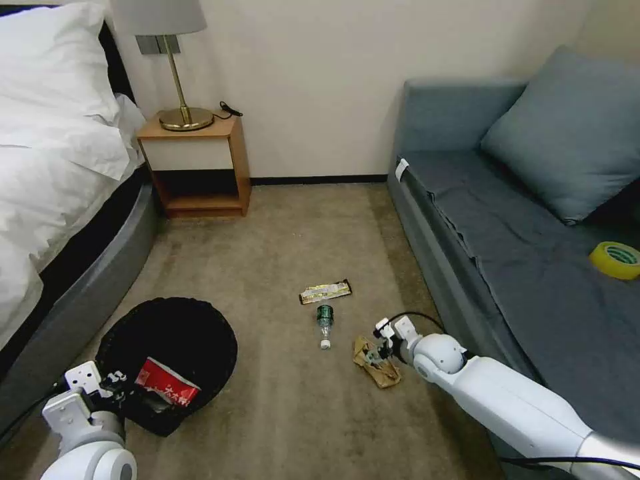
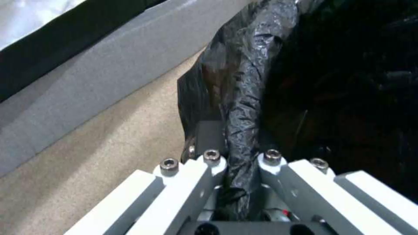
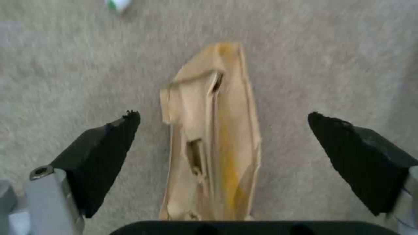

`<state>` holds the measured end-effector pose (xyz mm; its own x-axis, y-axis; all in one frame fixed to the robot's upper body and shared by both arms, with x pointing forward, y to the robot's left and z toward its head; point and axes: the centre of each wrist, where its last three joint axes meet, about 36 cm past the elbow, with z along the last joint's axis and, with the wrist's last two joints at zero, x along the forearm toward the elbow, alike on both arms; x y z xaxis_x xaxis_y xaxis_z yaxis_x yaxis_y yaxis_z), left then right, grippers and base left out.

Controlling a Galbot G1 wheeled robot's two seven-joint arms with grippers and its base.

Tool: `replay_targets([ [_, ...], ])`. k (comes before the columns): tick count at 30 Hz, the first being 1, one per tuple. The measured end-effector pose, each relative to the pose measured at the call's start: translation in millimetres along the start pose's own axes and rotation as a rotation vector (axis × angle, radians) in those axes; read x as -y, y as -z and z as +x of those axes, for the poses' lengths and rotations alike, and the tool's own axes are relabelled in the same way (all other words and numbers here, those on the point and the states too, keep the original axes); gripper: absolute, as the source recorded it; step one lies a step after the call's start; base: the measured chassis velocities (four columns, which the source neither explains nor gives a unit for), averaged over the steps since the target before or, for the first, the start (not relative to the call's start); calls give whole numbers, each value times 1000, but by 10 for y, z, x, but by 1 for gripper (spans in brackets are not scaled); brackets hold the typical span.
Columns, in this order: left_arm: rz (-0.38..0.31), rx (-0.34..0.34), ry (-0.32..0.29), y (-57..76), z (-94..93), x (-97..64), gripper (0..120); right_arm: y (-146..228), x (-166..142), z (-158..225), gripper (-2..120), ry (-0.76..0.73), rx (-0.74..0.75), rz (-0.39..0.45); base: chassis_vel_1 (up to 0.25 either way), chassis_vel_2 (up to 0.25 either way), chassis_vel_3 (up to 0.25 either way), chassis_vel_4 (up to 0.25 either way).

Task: Pick up the trash bin, then pick up the garbage on the floor and place it into the trash bin.

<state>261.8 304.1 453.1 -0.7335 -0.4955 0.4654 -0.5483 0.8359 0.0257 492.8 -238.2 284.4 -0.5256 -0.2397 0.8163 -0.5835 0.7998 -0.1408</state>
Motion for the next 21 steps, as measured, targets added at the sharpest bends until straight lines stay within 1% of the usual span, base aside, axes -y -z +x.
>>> replay_targets([
  [5,-4,2,4,5,18,-10,2,-217,-28,-197,97,-10,-44,29,0,0,0,0],
  [10,-6,3,7,5,30,-20,2,-319,17,-309,94,-30,-57,36,0,0,0,0],
  [12,-5,6,9,5,38,-24,2,-371,62,-368,88,-45,-66,34,0,0,0,0],
  [14,-6,8,11,3,44,-32,2,-417,99,-404,79,-55,-68,38,0,0,0,0],
  [15,-6,8,11,3,44,-32,2,-417,99,-404,79,-55,-68,38,0,0,0,0],
  [19,-6,10,16,2,46,-41,2,-477,117,-417,60,-60,-60,46,0,0,0,0],
  [20,-6,10,16,2,46,-41,2,-477,117,-417,60,-60,-60,46,0,0,0,0],
  [21,-6,11,16,2,46,-41,2,-497,109,-415,57,-59,-59,46,0,0,0,0],
])
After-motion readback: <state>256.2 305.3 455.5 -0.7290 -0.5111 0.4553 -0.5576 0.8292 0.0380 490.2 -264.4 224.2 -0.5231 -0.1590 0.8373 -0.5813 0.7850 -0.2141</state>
